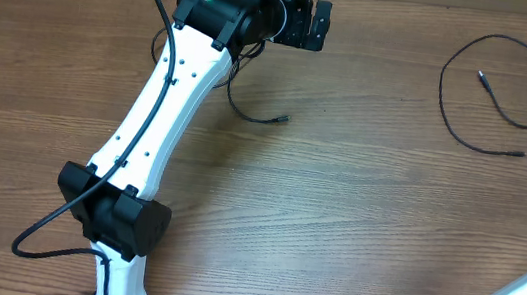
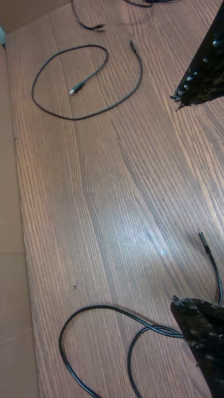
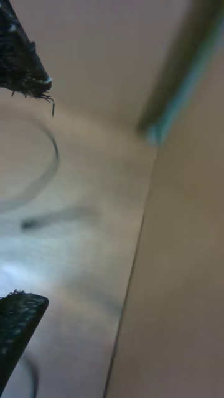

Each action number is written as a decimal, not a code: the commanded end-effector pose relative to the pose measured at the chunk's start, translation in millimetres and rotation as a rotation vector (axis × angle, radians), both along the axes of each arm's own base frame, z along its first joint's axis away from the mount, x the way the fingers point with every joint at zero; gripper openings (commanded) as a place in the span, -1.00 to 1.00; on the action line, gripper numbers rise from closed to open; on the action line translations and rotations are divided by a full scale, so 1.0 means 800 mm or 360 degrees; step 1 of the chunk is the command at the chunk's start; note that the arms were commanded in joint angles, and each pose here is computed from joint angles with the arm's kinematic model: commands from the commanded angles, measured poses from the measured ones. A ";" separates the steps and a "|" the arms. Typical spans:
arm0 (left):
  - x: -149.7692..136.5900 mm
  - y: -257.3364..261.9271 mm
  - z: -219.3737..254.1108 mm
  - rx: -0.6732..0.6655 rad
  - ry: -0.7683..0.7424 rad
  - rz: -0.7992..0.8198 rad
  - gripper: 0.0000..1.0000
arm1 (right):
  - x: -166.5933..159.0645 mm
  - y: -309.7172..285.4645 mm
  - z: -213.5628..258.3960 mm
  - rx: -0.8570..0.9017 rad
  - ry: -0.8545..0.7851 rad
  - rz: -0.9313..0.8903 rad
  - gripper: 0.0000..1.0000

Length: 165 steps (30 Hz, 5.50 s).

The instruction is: Untangle cables

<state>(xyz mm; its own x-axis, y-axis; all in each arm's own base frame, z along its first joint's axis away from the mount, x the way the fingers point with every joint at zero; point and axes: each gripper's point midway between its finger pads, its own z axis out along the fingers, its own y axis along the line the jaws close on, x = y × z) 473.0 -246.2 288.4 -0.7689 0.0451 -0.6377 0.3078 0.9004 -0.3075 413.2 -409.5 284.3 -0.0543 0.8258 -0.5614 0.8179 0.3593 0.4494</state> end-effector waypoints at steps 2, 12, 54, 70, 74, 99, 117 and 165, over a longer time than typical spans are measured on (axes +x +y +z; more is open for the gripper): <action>0.003 -0.009 -0.001 -0.0034 -0.0005 -0.0014 0.99 | 0.023 0.089 0.057 0.0140 -0.0221 0.0397 1.00; 0.003 -0.014 0.001 -0.0038 -0.0015 -0.0025 0.99 | -0.031 0.120 -0.031 0.0009 0.0666 0.0235 0.99; 0.002 -0.015 0.001 -0.0054 -0.0006 -0.0025 0.99 | -0.147 0.010 -0.304 0.0697 0.0767 -0.0265 0.66; 0.009 -0.002 0.005 0.0010 -0.0057 0.0047 1.00 | 0.072 0.178 -0.085 0.0327 -0.0046 0.1101 1.00; 0.000 0.043 0.043 0.0153 -0.0181 0.0221 1.00 | 0.105 0.252 -0.075 0.0259 -0.0029 0.1349 0.99; -0.154 0.189 -0.105 0.0424 -0.0007 0.0670 1.00 | 0.103 0.376 -0.119 0.0196 0.0501 0.1486 1.00; -0.074 0.195 -0.226 0.0027 0.0186 -0.0133 0.99 | 0.083 0.445 -0.128 0.0322 0.0627 0.1649 1.00; 0.051 0.134 -0.289 0.0609 0.0261 -0.0157 1.00 | 0.085 0.505 -0.133 0.0181 0.0748 0.1782 1.00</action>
<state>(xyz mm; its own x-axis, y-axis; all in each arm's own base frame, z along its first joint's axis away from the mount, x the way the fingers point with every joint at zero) 504.9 -154.6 69.7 -0.8196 0.3521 -0.4520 0.4182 0.9069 -0.0519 482.1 0.9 160.5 -0.9555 0.2354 -0.1777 0.1750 0.9375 0.3008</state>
